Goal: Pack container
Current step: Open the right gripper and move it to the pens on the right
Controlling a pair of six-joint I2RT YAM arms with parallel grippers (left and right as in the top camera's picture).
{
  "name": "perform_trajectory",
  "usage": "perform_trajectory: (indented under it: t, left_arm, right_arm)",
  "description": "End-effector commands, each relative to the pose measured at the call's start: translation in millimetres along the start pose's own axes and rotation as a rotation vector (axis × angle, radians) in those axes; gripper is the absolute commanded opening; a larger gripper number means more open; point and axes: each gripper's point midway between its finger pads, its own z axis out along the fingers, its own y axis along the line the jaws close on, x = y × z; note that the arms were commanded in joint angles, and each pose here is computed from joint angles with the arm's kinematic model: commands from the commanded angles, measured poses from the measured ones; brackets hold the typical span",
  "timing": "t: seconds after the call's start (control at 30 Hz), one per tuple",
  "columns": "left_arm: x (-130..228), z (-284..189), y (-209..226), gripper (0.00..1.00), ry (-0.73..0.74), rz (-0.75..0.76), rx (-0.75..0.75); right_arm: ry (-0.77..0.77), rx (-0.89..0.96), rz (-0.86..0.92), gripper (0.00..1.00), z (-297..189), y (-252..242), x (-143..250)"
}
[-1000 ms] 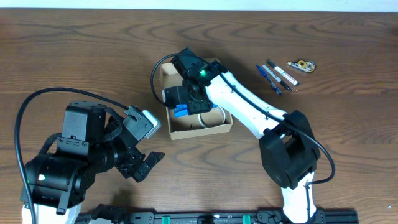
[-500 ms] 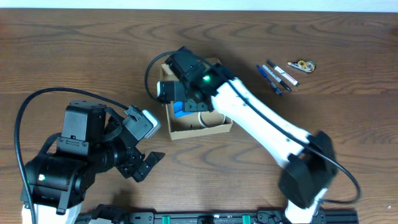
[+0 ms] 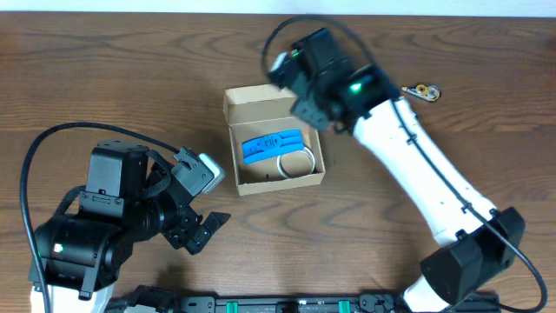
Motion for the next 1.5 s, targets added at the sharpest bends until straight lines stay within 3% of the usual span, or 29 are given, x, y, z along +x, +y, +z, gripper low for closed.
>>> perform_trajectory:
  t: [0.0, 0.07, 0.27, 0.3, 0.33, 0.57, 0.83, 1.27, 1.47]
  left_arm:
    - [-7.5, -6.9, -1.2, 0.95, -0.029, 0.024, -0.001]
    - [-7.5, -6.9, -1.2, 0.95, -0.029, 0.024, -0.001]
    - [-7.4, -6.9, -1.3, 0.95, -0.028, 0.024, -0.001]
    - [-7.5, -6.9, -1.2, 0.95, -0.029, 0.024, -0.001]
    - [-7.5, -6.9, -1.2, 0.95, -0.029, 0.024, -0.001]
    - [-7.5, -6.9, -1.2, 0.95, -0.029, 0.024, -0.001]
    - [-7.5, -6.9, -1.2, 0.95, -0.029, 0.024, -0.001]
    - [-7.4, -6.9, -1.3, 0.95, -0.028, 0.024, -0.001]
    - [-7.5, -6.9, -1.2, 0.95, -0.029, 0.024, -0.001]
  right_arm:
    - [0.004, 0.060, 0.241, 0.64, -10.4, -38.2, 17.0]
    - [0.016, 0.079, 0.336, 0.73, -8.8, -54.0, 28.2]
    - [0.034, 0.145, 0.535, 0.83, -6.8, -100.7, 60.7]
    - [0.030, 0.160, 0.551, 0.96, -7.0, -108.8, 64.6]
    - [0.027, 0.174, 0.567, 0.99, -7.1, -116.2, 68.3]
    - [0.018, 0.200, 0.749, 0.99, -7.7, -140.3, 89.1]
    - [-0.021, 0.144, 0.659, 0.99, 26.3, -134.4, 85.1]
    - [0.065, 0.053, 0.619, 0.95, 123.6, -124.8, 105.1]
    - [0.071, 0.017, 0.632, 0.94, 145.1, -121.3, 110.9]
